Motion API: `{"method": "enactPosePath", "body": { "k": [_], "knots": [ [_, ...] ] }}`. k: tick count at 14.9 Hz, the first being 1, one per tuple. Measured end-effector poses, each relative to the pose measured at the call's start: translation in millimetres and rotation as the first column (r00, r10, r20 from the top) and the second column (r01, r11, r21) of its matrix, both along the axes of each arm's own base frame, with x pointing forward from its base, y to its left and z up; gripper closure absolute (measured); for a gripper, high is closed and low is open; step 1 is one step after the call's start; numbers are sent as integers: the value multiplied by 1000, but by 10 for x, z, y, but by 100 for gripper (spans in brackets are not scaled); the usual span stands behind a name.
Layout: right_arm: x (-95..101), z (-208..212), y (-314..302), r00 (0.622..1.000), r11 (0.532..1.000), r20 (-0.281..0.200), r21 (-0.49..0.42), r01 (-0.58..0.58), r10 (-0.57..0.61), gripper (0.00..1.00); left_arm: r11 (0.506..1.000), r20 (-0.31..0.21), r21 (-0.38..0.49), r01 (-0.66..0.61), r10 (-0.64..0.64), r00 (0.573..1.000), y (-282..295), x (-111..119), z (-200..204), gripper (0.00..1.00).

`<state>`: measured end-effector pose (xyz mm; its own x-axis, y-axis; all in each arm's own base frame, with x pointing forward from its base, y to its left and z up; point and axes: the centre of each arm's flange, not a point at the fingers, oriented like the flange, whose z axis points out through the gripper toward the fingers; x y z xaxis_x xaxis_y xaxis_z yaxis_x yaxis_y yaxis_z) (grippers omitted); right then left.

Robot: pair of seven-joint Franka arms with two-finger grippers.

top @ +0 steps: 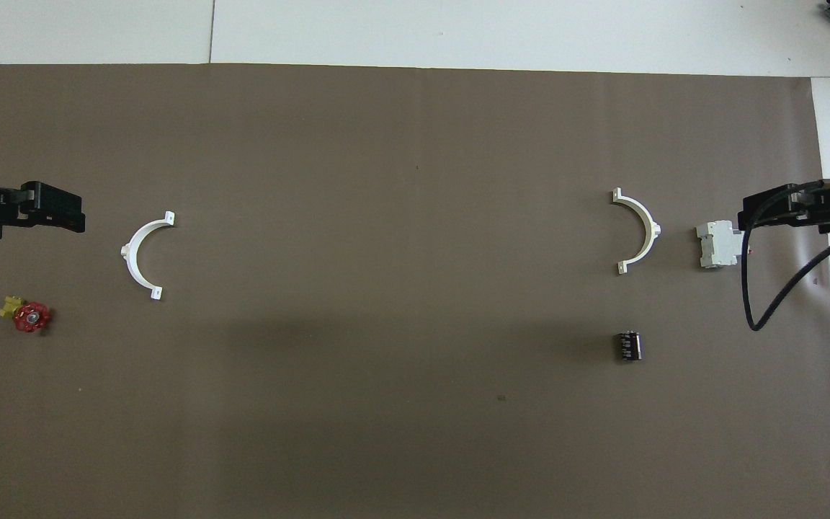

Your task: Assemble drain pipe with both arms

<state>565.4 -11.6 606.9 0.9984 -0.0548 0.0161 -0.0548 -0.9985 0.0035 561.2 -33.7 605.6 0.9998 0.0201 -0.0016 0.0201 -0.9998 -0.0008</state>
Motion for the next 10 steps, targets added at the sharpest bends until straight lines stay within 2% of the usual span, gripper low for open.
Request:
{"method": "enactPosePath", "body": {
  "k": [10],
  "knots": [
    [-1,-3,-37,1000,1000,-1,0,8,-8,0,1000,1,0,12,-12,1000,-118,-12,6,0]
  ]
}}
